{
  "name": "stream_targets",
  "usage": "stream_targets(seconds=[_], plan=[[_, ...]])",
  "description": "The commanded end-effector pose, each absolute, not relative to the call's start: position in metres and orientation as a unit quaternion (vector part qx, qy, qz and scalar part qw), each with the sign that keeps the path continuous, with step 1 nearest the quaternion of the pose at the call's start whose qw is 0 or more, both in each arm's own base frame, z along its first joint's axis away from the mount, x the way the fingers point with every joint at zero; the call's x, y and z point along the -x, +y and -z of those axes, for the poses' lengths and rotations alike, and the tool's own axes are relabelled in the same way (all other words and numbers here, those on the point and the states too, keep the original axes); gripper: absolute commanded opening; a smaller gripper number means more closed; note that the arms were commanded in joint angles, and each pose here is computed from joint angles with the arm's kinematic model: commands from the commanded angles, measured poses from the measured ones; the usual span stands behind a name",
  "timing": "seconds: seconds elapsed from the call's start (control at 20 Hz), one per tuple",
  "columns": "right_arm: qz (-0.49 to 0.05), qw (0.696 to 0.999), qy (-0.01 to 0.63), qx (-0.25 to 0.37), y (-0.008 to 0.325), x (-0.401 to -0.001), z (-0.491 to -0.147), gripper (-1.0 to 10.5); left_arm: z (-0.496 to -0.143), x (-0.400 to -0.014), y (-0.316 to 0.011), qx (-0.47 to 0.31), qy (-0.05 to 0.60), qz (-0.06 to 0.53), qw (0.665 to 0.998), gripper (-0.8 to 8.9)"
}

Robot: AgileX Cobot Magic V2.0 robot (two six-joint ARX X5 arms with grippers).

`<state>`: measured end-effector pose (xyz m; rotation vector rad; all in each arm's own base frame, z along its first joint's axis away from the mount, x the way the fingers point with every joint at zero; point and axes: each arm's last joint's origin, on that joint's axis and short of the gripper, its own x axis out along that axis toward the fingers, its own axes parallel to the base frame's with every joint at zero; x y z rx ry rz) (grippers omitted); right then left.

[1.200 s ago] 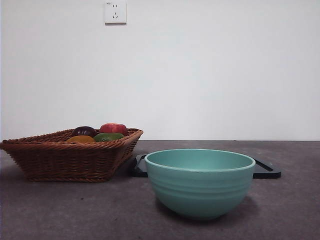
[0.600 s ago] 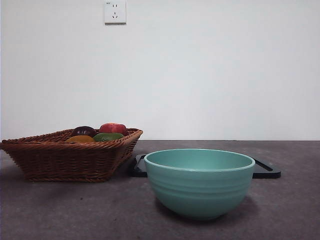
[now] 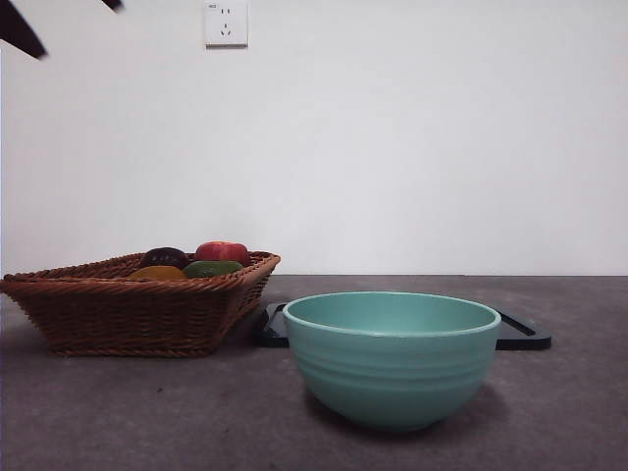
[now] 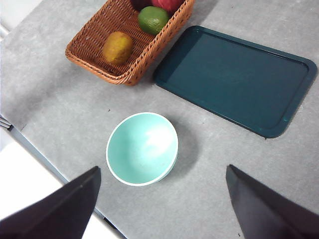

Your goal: Pick up the wifruite, put it on the bowl, pick up the plate, put it on desk

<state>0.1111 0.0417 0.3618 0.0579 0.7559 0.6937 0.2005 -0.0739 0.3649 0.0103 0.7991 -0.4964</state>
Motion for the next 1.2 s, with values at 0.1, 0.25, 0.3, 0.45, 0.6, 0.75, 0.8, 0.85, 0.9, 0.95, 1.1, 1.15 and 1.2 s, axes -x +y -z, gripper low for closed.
stream_targets(seconds=[0.1, 0.25, 0.3, 0.45, 0.6, 0.75, 0.8, 0.85, 0.9, 0.95, 1.1, 1.15, 1.2], plan=[[-0.336, 0.874, 0.351, -0.026, 0.042, -0.111, -0.367, 4.0, -0.351, -0.238, -0.096, -0.032, 0.419, 0.222, 0.880, 4.38], [-0.336, 0.874, 0.351, -0.026, 0.042, -0.111, -0.367, 4.0, -0.324, -0.268, -0.111, -0.051, 0.450, 0.205, 0.868, 4.38], [-0.336, 0.874, 0.351, -0.026, 0.042, -0.111, -0.367, 4.0, -0.315, -0.276, -0.114, -0.053, 0.458, 0.204, 0.864, 4.38], [-0.336, 0.873, 0.351, -0.027, 0.042, -0.111, -0.367, 4.0, -0.287, -0.299, -0.123, -0.063, 0.477, 0.189, 0.856, 4.39], [-0.335, 0.874, 0.352, -0.028, 0.042, -0.111, -0.367, 4.0, -0.266, -0.313, -0.128, -0.078, 0.496, 0.175, 0.847, 4.42], [-0.335, 0.874, 0.352, -0.028, 0.042, -0.111, -0.367, 4.0, -0.247, -0.324, -0.132, -0.086, 0.510, 0.171, 0.839, 4.42], [-0.335, 0.874, 0.352, -0.028, 0.042, -0.111, -0.367, 4.0, -0.242, -0.327, -0.133, -0.087, 0.514, 0.170, 0.836, 4.42], [-0.335, 0.874, 0.352, -0.028, 0.042, -0.111, -0.367, 4.0, -0.237, -0.329, -0.134, -0.088, 0.520, 0.169, 0.833, 4.42], [-0.335, 0.874, 0.352, -0.028, 0.042, -0.111, -0.367, 4.0, -0.233, -0.331, -0.134, -0.090, 0.524, 0.169, 0.830, 4.42], [-0.335, 0.874, 0.352, -0.028, 0.042, -0.111, -0.367, 4.0, -0.229, -0.333, -0.135, -0.091, 0.527, 0.168, 0.828, 4.42], [-0.335, 0.874, 0.352, -0.028, 0.042, -0.111, -0.367, 4.0, -0.220, -0.336, -0.137, -0.092, 0.534, 0.167, 0.823, 4.42], [-0.335, 0.874, 0.352, -0.028, 0.042, -0.111, -0.367, 4.0, -0.216, -0.338, -0.137, -0.092, 0.537, 0.167, 0.822, 4.42], [-0.335, 0.874, 0.352, -0.028, 0.042, -0.111, -0.367, 4.0, -0.214, -0.339, -0.138, -0.093, 0.539, 0.167, 0.821, 4.42]])
